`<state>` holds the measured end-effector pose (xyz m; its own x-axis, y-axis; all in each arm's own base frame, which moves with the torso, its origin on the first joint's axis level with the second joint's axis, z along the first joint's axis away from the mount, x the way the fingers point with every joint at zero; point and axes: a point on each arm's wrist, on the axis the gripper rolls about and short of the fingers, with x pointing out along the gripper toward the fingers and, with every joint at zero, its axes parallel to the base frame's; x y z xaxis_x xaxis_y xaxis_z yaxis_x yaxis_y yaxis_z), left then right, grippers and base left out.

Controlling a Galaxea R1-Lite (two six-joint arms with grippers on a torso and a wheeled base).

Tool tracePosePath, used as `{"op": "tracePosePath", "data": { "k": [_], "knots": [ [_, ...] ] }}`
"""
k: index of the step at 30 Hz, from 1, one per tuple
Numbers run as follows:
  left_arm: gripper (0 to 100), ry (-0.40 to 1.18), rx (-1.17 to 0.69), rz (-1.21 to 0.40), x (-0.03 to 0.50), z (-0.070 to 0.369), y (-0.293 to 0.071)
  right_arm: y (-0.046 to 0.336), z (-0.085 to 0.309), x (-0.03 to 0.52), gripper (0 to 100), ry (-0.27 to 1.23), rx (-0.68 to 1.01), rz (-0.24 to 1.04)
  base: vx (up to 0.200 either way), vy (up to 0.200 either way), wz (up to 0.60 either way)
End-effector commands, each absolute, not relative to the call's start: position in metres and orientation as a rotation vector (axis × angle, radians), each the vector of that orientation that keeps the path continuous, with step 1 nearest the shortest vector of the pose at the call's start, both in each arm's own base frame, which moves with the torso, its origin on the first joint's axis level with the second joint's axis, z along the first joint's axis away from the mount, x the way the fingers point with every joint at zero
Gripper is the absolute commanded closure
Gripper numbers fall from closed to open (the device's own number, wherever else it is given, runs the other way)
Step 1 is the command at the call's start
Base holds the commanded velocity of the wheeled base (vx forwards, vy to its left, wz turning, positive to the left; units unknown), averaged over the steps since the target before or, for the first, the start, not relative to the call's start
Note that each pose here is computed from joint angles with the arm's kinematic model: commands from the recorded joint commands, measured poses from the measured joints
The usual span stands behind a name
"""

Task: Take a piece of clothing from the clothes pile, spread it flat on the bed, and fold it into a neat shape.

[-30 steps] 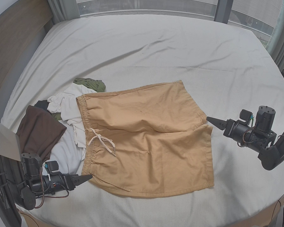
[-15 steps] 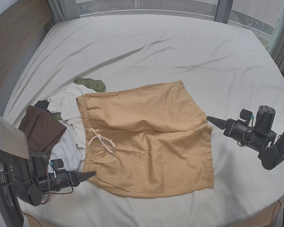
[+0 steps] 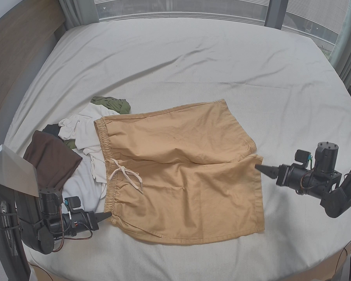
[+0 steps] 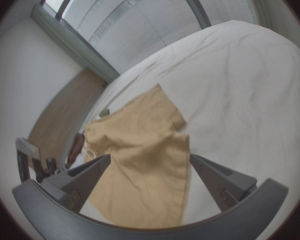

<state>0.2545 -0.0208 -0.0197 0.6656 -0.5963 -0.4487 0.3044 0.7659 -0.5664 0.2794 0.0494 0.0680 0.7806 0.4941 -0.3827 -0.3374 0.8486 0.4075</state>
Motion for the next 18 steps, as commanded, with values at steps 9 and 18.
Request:
{"op": "tracePosePath", "data": {
  "k": [9,18],
  "knots": [
    [100,0.659,-0.467,-0.532,0.253,-0.018,-0.021,0.041,0.026,0.233,0,0.834,0.201,0.451,0.0,0.0,0.0],
    [100,0.658,-0.462,-0.534,0.253,-0.018,-0.021,0.046,0.004,0.231,0,0.946,0.252,0.53,0.0,0.0,0.0]
  ]
}}
